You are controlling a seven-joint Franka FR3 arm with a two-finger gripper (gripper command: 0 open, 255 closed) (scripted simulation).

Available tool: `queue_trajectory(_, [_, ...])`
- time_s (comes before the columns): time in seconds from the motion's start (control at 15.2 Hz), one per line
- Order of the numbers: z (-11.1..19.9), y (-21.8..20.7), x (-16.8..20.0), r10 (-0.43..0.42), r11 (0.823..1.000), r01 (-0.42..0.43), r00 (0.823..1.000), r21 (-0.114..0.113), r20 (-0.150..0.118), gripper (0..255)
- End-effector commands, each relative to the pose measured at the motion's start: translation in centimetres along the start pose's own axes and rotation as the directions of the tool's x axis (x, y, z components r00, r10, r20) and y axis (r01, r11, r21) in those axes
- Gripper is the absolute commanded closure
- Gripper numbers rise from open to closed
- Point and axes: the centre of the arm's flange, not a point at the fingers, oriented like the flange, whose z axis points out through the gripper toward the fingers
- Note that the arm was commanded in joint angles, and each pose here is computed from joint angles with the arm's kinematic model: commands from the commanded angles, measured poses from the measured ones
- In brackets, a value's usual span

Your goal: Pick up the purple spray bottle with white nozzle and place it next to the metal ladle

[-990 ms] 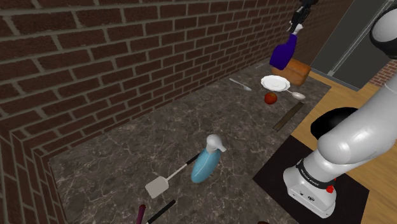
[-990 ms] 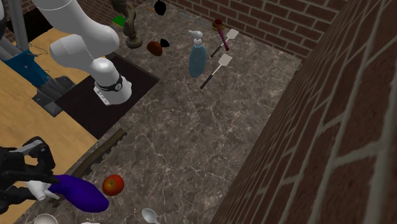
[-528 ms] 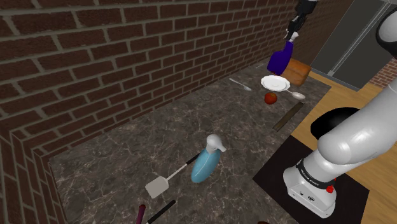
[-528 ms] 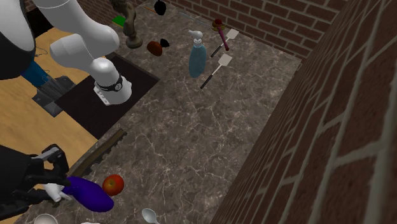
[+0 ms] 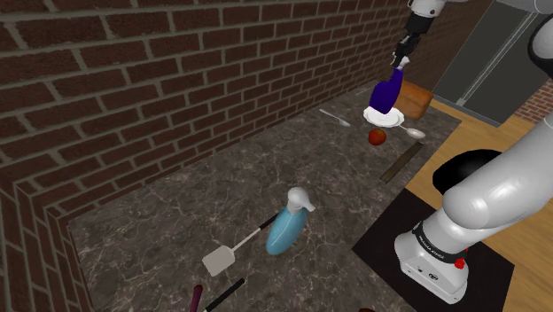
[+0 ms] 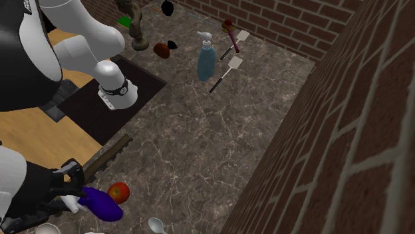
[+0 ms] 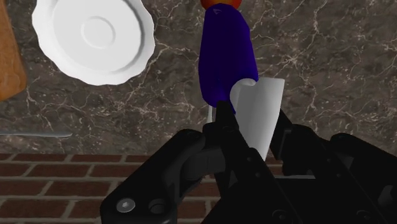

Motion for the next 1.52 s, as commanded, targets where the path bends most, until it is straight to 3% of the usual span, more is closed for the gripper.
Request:
queue_trajectory(0.0, [1.1, 0.0, 0.0, 0.0, 1.0, 0.0, 1.0, 0.0, -0.001, 255])
queue_trajectory(1.45, [12.7, -0.2, -0.2, 0.0, 1.0, 0.0, 1.0, 0.0, -0.001, 255])
